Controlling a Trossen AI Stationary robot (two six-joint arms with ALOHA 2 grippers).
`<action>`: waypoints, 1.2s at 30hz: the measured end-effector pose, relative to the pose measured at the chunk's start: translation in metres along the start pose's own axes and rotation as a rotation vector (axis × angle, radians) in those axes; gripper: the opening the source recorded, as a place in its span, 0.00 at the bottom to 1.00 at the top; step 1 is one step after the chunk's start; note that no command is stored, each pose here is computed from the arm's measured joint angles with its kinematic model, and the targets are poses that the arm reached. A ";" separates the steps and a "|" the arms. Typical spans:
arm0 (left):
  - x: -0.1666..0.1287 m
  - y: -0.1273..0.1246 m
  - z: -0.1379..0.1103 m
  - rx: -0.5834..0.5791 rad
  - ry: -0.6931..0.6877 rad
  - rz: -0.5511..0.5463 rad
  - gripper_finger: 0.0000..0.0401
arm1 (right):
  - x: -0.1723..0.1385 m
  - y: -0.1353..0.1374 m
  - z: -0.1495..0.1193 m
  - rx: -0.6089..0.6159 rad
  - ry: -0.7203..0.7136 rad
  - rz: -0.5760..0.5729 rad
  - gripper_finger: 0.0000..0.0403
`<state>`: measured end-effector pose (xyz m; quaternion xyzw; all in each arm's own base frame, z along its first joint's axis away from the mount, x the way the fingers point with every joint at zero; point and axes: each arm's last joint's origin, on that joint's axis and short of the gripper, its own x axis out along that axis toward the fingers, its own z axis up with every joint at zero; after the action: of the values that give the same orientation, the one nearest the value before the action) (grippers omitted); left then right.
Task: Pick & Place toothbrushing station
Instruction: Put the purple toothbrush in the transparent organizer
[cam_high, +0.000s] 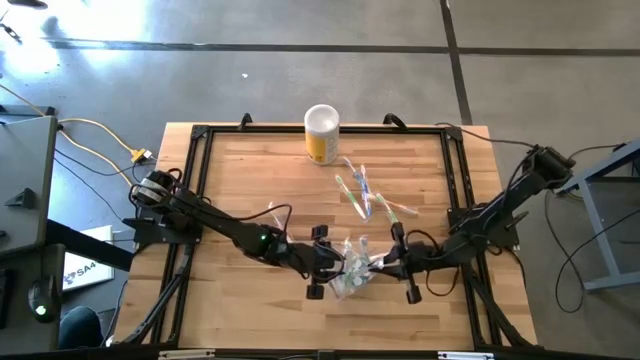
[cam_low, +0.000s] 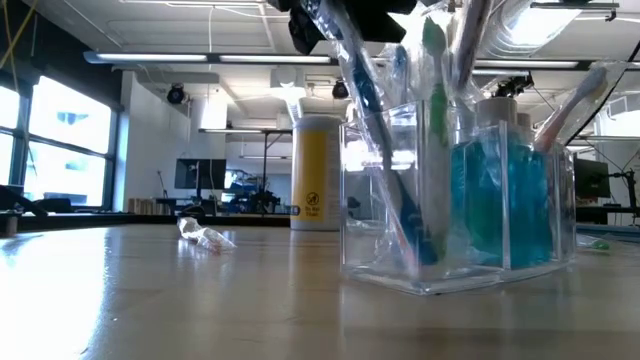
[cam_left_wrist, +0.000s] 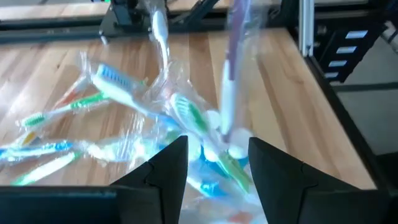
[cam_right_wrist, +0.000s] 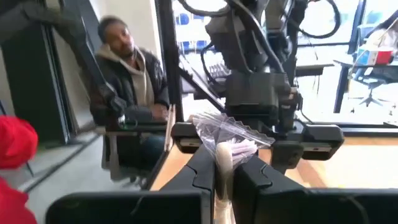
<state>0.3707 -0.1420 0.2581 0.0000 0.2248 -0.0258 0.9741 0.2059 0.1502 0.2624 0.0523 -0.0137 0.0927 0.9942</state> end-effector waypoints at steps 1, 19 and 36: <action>0.000 0.000 -0.001 -0.002 0.012 0.002 0.41 | 0.001 0.001 0.003 -0.009 0.016 -0.002 0.03; -0.036 0.005 0.021 -0.050 -0.031 -0.008 0.41 | -0.005 0.024 0.046 0.023 0.238 -0.211 0.03; -0.088 0.019 0.021 -0.078 0.142 0.078 0.41 | 0.035 0.005 -0.013 0.098 0.372 -0.483 0.03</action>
<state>0.3015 -0.1193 0.3158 -0.0276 0.2940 0.0212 0.9552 0.2398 0.1632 0.2515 0.0841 0.1859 -0.1379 0.9692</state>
